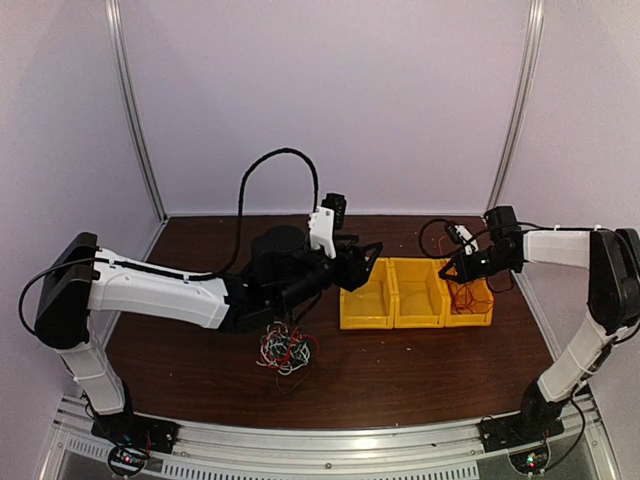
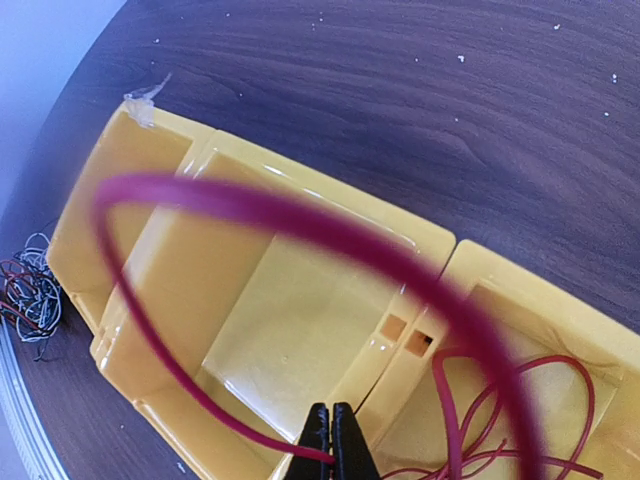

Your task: Untangle the cables

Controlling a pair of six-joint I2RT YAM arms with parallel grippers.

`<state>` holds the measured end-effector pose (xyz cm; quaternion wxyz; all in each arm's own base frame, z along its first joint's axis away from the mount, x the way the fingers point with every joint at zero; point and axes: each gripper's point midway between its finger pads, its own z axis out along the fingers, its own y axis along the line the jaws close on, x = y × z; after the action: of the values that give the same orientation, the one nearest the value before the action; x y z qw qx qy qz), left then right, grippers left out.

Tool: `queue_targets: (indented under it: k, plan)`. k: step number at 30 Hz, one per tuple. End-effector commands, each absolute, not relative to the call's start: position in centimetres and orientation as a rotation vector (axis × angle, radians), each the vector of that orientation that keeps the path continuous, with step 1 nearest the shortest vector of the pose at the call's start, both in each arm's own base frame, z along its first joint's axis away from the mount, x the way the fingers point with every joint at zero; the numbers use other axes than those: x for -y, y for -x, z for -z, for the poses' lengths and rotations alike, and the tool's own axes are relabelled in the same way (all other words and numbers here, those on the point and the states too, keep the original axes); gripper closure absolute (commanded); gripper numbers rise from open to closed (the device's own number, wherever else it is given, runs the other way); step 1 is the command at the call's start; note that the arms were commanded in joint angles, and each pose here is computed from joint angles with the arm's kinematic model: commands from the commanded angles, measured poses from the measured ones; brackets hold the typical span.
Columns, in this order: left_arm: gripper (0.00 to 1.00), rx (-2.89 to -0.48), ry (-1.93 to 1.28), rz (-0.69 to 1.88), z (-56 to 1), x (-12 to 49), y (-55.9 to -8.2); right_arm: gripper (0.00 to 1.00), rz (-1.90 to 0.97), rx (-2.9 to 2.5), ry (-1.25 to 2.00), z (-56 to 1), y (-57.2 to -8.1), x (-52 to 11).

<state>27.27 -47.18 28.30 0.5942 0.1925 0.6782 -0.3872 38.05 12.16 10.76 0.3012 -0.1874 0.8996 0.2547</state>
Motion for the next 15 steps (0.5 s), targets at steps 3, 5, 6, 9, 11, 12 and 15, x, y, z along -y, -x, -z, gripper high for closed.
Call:
queue_targets:
  k: [3,5,6,9,11,12,15]
  plan:
    - [0.42,-1.546,-0.429,0.894,-29.2,46.7,-27.4,1.00,-0.614,-2.444,0.376,-9.3,-38.5,-9.5]
    - [0.42,-1.548,-0.426,0.895,-29.0,46.7,-27.5,1.00,-0.594,-2.446,0.373,-9.3,-38.3,-9.1]
    - [0.42,-1.549,-0.427,0.898,-28.9,46.8,-27.4,1.00,-0.592,-2.443,0.374,-9.5,-38.1,-9.0]
    - [0.42,-1.550,-0.435,0.912,-28.8,47.1,-27.3,1.00,-0.584,-2.409,0.404,-11.0,-37.6,-9.0]
    - [0.42,-1.552,-0.437,0.916,-28.6,47.2,-27.4,1.00,-0.520,-2.391,0.404,-11.9,-37.6,-8.3]
    - [0.42,-1.554,-0.440,0.919,-28.5,47.3,-27.3,1.00,-0.471,-2.394,0.393,-11.9,-37.7,-7.7]
    - [0.42,-1.554,-0.448,0.926,-28.4,47.6,-27.3,1.00,-0.375,-2.431,0.362,-10.9,-37.8,-6.5]
